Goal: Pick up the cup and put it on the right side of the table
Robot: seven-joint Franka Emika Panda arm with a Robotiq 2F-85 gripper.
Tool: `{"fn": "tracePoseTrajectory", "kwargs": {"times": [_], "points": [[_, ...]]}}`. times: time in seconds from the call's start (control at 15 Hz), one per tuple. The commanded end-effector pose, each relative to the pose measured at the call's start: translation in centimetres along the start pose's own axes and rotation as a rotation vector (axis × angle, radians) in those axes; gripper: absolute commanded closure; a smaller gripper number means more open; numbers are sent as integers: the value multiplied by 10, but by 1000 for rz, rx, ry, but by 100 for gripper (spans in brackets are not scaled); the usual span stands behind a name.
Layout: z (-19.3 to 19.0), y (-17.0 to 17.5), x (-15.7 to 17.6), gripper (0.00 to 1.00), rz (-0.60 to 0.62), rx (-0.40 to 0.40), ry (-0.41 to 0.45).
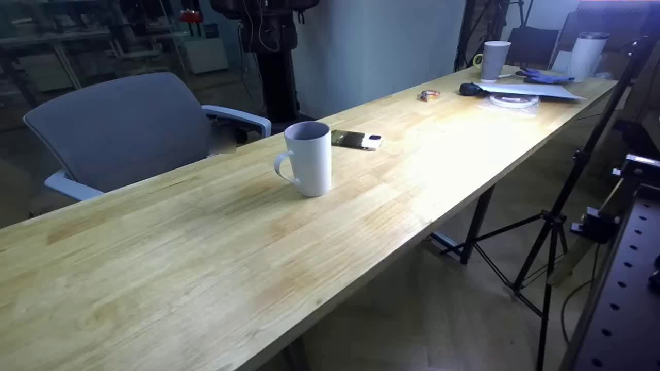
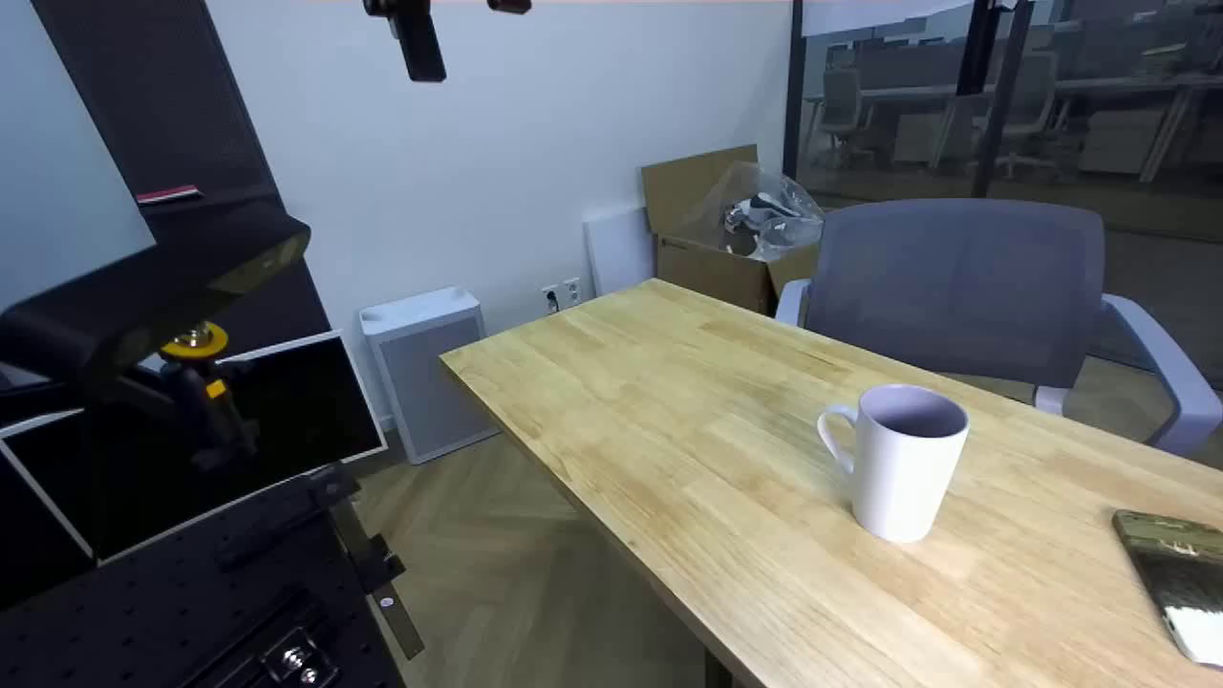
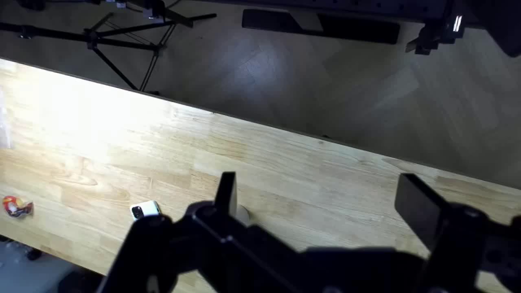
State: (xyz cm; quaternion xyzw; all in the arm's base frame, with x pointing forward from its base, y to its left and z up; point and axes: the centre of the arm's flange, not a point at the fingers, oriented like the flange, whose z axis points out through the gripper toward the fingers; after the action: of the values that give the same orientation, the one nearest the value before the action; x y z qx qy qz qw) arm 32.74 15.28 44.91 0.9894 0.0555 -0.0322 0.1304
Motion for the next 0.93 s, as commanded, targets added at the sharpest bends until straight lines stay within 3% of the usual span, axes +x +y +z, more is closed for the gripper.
{"fn": "tracePoseTrajectory", "kwargs": {"times": [0.0, 0.53, 0.87], "points": [[0, 0, 0, 0, 0, 0, 0], [0, 0, 0, 0, 0, 0, 1], [1, 43, 5, 0, 34, 154, -19]]}}
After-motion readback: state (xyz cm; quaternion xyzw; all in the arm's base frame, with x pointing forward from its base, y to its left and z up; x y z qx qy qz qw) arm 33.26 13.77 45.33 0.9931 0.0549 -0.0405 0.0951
